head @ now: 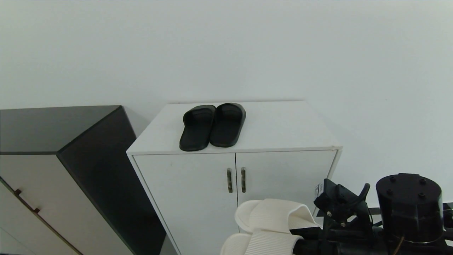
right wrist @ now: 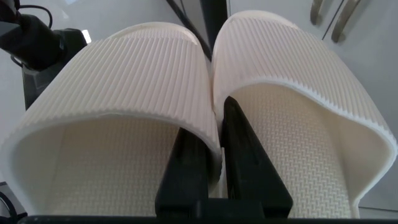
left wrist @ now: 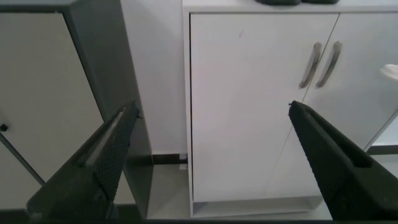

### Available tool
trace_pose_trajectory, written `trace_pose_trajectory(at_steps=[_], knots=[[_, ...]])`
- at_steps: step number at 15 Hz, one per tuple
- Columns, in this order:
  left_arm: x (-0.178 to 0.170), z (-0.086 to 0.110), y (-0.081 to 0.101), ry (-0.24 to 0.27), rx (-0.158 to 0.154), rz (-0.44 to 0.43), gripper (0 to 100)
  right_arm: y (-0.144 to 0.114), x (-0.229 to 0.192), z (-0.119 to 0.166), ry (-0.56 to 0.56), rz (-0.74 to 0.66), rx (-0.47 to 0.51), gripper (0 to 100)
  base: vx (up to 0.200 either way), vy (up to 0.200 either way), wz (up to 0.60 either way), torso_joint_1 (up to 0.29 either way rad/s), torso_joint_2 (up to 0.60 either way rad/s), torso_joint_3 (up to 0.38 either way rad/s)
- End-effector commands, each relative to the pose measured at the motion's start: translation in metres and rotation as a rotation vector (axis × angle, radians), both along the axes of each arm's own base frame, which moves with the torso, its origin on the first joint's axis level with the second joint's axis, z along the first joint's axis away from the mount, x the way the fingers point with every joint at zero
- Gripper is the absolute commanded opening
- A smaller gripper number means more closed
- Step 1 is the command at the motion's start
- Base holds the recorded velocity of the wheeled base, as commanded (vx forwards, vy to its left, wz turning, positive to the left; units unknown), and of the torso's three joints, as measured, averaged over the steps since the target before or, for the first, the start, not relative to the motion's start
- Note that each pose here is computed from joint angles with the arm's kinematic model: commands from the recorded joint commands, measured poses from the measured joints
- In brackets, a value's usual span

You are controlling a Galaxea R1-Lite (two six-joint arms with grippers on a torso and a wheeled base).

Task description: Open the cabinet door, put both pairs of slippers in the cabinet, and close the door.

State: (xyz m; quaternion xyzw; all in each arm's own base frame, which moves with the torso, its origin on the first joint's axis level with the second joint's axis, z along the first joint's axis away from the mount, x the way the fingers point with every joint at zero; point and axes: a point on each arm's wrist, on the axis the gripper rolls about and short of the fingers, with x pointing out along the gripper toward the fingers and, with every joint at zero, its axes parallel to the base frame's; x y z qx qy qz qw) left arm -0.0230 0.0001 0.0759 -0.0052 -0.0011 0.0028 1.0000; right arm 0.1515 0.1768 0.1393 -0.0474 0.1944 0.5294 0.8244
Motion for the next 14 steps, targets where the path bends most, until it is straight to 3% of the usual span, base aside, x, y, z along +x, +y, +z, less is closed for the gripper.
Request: trace_pose_trajectory(at_steps=[1,13,14], knots=[[0.0000,0.0000,0.0000,0.001,0.000,0.001,100,0.0002,0.0001,-0.0005,0.001,0.001,-0.001,0,0.000,0.000,0.00,-0.212,0.52,0.315],[0.0002,-0.0005,0.0001,0.002,0.003,0.004,100,0.0002,0.0000,-0.0020,0.005,0.001,-0.006,0,0.000,0.000,0.00,-0.180,0.50,0.317],[0.0000,-0.0002,0.0000,0.002,0.018,-0.001,100,0.0000,-0.0001,-0.0023,0.006,0.001,-0.007,0,0.000,0.000,0.00,-0.129,0.47,0.330]])
